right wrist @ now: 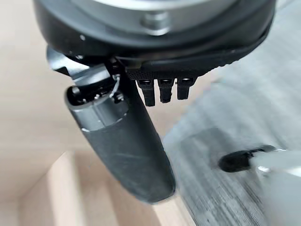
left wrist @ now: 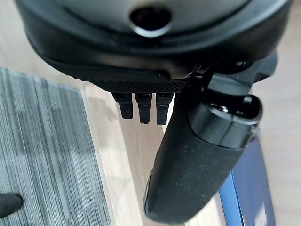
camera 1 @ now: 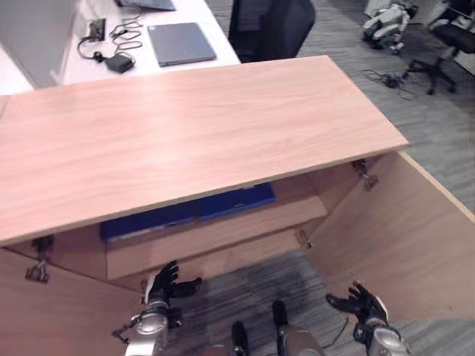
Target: Put the empty folder in the office cabinet
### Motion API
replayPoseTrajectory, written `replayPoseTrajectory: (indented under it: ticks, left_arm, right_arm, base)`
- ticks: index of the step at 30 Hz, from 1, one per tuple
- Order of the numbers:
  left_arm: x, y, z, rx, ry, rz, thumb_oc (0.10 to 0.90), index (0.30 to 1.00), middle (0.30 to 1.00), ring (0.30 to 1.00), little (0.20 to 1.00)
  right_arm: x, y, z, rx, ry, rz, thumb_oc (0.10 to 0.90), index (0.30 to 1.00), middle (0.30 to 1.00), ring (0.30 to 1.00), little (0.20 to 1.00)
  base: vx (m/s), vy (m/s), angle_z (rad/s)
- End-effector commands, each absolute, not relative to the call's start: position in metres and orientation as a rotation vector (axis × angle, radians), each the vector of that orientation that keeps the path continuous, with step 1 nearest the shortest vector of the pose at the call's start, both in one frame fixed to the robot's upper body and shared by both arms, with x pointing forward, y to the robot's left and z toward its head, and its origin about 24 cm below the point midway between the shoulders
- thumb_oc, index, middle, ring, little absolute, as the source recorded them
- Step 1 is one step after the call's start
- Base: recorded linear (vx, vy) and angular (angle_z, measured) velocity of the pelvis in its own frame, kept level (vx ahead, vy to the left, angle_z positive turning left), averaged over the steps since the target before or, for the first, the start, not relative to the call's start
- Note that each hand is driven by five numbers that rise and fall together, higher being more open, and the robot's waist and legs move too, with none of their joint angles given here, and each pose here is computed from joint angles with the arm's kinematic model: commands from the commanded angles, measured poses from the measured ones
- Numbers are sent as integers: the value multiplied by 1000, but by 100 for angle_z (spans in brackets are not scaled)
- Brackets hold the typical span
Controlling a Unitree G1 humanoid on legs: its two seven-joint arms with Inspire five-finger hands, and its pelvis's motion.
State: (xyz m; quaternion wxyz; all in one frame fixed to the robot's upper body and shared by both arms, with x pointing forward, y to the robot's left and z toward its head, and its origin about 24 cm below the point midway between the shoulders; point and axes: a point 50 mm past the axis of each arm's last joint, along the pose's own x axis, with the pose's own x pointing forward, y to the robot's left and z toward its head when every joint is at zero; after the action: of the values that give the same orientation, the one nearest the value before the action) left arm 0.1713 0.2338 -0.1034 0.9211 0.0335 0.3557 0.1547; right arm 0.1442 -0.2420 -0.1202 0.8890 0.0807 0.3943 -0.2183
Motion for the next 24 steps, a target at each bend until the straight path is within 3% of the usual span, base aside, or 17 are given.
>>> replayPoseTrajectory:
  ticks: [1, 7, 16, 24]
  left_arm:
    - [147, 226, -121, -73, 826, 405, 800, 900, 900, 900, 900]
    - [112, 216, -149, -83, 1034, 436, 800, 900, 900, 900, 900]
    - [87, 224, -162, 4, 1196, 428, 800, 900, 900, 900, 900]
    - [87, 232, -161, 56, 1202, 396, 800, 900, 900, 900, 900]
  right_arm:
    - [165, -255, -106, 307, 673, -611, 800, 900, 900, 900, 900]
    - [148, -260, -113, 323, 715, -690, 800, 900, 900, 900, 900]
    - [129, -296, -115, 277, 747, -841, 800, 900, 900, 900, 900]
    - [174, -355, -49, -45, 509, -811, 800, 900, 900, 900, 900]
  base:
    - [-63, 177, -88]
    - [-59, 106, -76]
    - [6, -10, -17]
    - [44, -93, -74]
